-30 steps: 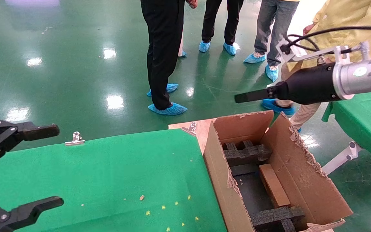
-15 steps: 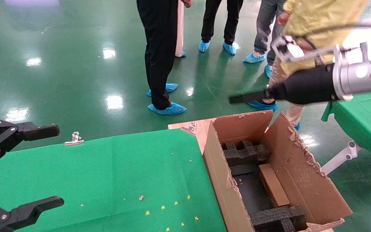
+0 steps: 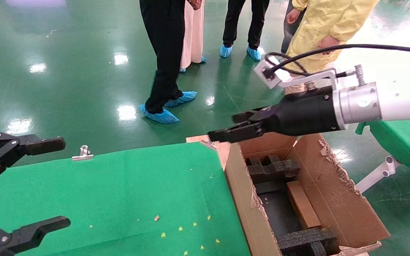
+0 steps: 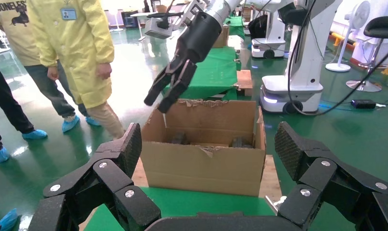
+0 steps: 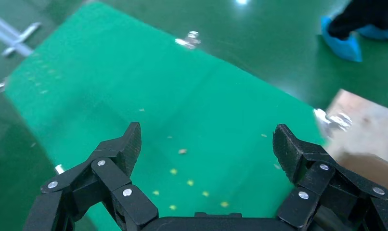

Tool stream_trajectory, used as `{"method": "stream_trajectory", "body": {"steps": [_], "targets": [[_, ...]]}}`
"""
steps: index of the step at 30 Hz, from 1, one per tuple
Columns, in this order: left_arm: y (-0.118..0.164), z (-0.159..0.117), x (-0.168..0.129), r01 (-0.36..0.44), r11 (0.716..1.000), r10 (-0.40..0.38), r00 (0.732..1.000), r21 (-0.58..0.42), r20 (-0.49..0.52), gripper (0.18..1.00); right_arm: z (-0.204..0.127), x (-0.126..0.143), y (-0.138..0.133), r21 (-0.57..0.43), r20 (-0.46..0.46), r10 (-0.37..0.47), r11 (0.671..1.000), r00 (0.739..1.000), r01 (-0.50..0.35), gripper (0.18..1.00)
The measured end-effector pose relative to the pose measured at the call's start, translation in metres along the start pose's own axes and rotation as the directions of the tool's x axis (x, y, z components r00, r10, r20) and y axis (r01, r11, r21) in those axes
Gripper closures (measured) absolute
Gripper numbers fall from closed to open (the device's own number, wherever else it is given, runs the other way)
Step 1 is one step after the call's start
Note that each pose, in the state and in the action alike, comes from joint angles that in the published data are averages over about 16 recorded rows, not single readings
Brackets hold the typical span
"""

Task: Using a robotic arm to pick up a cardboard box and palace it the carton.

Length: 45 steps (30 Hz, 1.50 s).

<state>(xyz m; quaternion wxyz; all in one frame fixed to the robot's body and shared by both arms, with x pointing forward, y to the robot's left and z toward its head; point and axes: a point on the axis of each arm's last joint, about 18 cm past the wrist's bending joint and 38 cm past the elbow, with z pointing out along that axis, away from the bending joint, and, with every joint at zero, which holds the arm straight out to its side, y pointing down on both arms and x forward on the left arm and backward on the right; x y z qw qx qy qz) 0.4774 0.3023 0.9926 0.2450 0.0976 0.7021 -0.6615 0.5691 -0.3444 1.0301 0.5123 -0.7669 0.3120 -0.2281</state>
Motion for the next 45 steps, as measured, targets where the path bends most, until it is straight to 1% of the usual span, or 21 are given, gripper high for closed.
{"method": "stream_trajectory", "body": {"steps": [4, 9, 15, 21, 28, 37, 38, 45], "targets": [[0.000, 0.000, 0.000, 0.000, 1.000, 0.000, 1.000, 0.000, 0.000, 0.184, 0.008, -0.015, 0.002, 0.029, 0.083, -0.061, 0.998, 0.995, 0.059, 0.178], [0.000, 0.000, 0.000, 0.000, 1.000, 0.000, 1.000, 0.000, 0.000, 0.184, 0.013, -0.033, 0.005, 0.081, 0.173, -0.137, 0.989, 0.975, 0.124, 0.178], [0.000, 0.000, 0.000, 0.000, 1.000, 0.000, 1.000, 0.000, 0.000, 0.184, 0.015, -0.050, 0.010, 0.159, 0.254, -0.227, 0.969, 0.940, 0.191, 0.178], [0.000, 0.000, 0.000, 0.000, 1.000, 0.000, 1.000, 0.000, 0.000, 0.184, 0.012, -0.065, 0.015, 0.248, 0.307, -0.316, 0.937, 0.898, 0.245, 0.178], [0.000, 0.000, 0.000, 0.000, 1.000, 0.000, 1.000, 0.000, 0.000, 0.184, 0.004, -0.079, 0.024, 0.359, 0.334, -0.420, 0.885, 0.844, 0.298, 0.178], [0.000, 0.000, 0.000, 0.000, 1.000, 0.000, 1.000, 0.000, 0.000, 0.184, -0.011, -0.092, 0.038, 0.498, 0.316, -0.544, 0.793, 0.778, 0.352, 0.178], [0.000, 0.000, 0.000, 0.000, 1.000, 0.000, 1.000, 0.000, 0.000, 0.184, -0.013, -0.093, 0.039, 0.511, 0.311, -0.555, 0.782, 0.772, 0.356, 0.178], [0.000, 0.000, 0.000, 0.000, 1.000, 0.000, 1.000, 0.000, 0.000, 0.184, -0.020, -0.096, 0.045, 0.557, 0.289, -0.596, 0.741, 0.749, 0.375, 0.178]]}}
